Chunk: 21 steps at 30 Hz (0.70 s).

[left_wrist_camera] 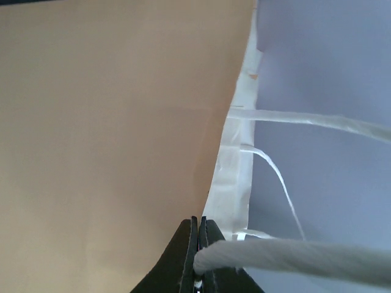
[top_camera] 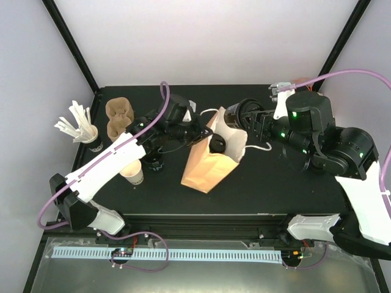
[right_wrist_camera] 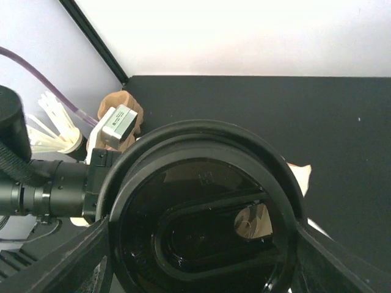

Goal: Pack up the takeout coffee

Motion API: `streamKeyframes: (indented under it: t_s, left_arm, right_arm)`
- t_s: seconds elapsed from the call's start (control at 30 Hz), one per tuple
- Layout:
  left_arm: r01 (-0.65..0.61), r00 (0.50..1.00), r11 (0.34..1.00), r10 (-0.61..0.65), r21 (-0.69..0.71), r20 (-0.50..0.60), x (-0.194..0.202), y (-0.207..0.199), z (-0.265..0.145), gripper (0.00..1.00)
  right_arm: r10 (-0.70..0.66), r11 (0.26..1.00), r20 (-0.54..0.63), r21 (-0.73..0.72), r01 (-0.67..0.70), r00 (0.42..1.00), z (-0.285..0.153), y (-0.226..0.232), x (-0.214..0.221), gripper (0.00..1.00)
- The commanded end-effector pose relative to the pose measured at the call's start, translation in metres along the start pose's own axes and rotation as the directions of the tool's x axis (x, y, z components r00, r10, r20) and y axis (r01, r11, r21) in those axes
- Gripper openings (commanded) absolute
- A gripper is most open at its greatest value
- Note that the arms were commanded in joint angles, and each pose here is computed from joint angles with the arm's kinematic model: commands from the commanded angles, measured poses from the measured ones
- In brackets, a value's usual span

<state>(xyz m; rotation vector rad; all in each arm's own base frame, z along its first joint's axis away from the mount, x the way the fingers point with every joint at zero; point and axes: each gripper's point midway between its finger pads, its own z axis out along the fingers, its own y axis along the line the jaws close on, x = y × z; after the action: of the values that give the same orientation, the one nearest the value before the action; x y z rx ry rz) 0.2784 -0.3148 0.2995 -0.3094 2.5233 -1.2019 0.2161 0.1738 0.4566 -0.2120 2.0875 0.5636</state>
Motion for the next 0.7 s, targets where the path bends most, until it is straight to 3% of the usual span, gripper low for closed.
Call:
streamKeyframes:
  t_s: [0.0,0.13,0.33,0.43,0.53,0.67]
  left_arm:
    - [0.139,0.99,0.971,-0.141,0.194,-0.002,0.011,-0.053,-0.009,0.01]
    - [0.226,0.969,0.927,-0.244,0.298,0.024,0.012,-0.066,-0.016,0.02]
    - [0.183,0.98,0.964,-0.193,0.192,0.039,0.019,-0.046,-0.006,0.19]
    - [0.167,0.985,0.97,-0.171,0.178,0.007,0.028,-0.04,0.0,0.35]
    - [0.103,0.994,0.976,-0.108,0.193,0.014,0.03,-0.048,-0.005,0.58]
    - [-0.074,0.992,0.975,0.051,0.208,0.114,0.017,-0.063,-0.03,0.8]
  right_arm:
    - [0.022,0.998,-0.109,0.064,-0.015,0.994,-0.002,-0.009,0.017,0.64]
    - [0.009,0.994,-0.191,0.105,0.012,0.981,0.007,-0.013,0.03,0.64]
    - [0.029,0.981,-0.275,0.194,0.026,0.961,0.027,-0.029,0.059,0.64]
    - [0.029,0.973,-0.306,0.226,0.043,0.952,0.036,-0.036,0.072,0.64]
    - [0.032,0.964,-0.356,0.257,0.065,0.934,0.04,-0.044,0.087,0.63]
    - [0.095,0.966,-0.341,0.26,-0.003,0.935,0.032,-0.049,0.101,0.62]
